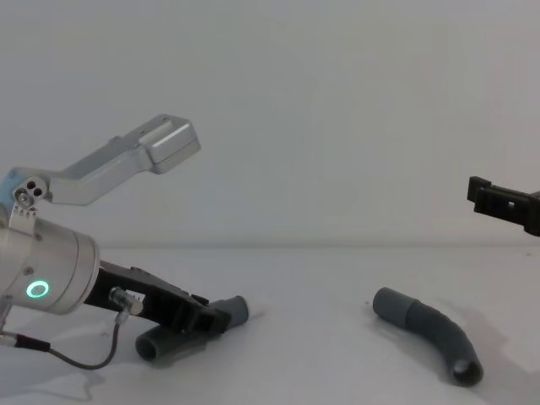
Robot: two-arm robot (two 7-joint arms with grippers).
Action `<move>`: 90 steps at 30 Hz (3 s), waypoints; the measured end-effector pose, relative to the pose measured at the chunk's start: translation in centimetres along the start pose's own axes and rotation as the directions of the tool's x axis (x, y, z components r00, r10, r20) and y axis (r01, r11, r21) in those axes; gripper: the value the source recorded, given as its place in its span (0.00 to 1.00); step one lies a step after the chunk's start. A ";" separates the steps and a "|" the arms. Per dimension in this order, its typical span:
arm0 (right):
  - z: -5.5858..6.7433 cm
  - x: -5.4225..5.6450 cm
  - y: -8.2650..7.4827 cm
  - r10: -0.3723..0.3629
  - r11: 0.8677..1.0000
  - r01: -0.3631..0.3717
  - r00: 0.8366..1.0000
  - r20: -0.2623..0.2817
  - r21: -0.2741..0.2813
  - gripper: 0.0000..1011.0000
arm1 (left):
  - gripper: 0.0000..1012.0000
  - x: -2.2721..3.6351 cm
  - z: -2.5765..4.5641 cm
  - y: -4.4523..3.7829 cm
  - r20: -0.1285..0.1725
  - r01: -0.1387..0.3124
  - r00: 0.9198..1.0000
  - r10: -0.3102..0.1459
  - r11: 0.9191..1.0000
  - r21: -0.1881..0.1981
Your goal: Use both hands to pick up one end of the pipe from the table, align the ends, and insert them.
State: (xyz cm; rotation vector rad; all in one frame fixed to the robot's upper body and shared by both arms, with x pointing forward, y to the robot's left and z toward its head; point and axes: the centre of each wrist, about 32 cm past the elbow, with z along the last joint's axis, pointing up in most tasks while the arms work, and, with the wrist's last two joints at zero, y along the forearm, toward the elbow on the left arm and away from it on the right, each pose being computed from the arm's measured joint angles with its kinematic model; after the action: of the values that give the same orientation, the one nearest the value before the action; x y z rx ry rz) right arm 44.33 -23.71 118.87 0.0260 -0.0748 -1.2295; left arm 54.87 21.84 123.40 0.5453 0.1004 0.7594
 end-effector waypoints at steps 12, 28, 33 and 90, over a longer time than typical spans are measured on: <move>0.0 0.0 0.0 0.000 1.000 0.000 1.000 0.000 0.000 0.99 | 0.35 0.02 0.03 0.01 0.000 0.001 1.000 -0.001 1.000 0.001; 0.6 0.2 0.0 0.032 0.999 -0.031 0.999 0.013 -0.043 0.99 | 0.35 0.01 0.03 0.01 0.000 0.001 1.000 -0.001 1.000 0.001; 1.2 0.4 -0.1 0.068 0.993 -0.065 0.997 0.023 -0.095 0.99 | 0.35 0.01 0.03 0.01 0.000 0.001 1.000 -0.001 1.000 0.001; 2.2 -0.2 5.4 0.180 0.835 -0.143 0.983 0.019 -0.532 0.99 | 0.35 0.01 0.03 0.01 0.000 0.001 1.000 -0.001 1.000 0.001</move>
State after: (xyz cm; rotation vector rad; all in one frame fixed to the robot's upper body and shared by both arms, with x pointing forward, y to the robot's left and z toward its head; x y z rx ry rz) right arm 49.18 -21.62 121.42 -0.4986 0.2037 -1.0453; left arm 54.88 21.84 123.44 0.5456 0.1012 0.7582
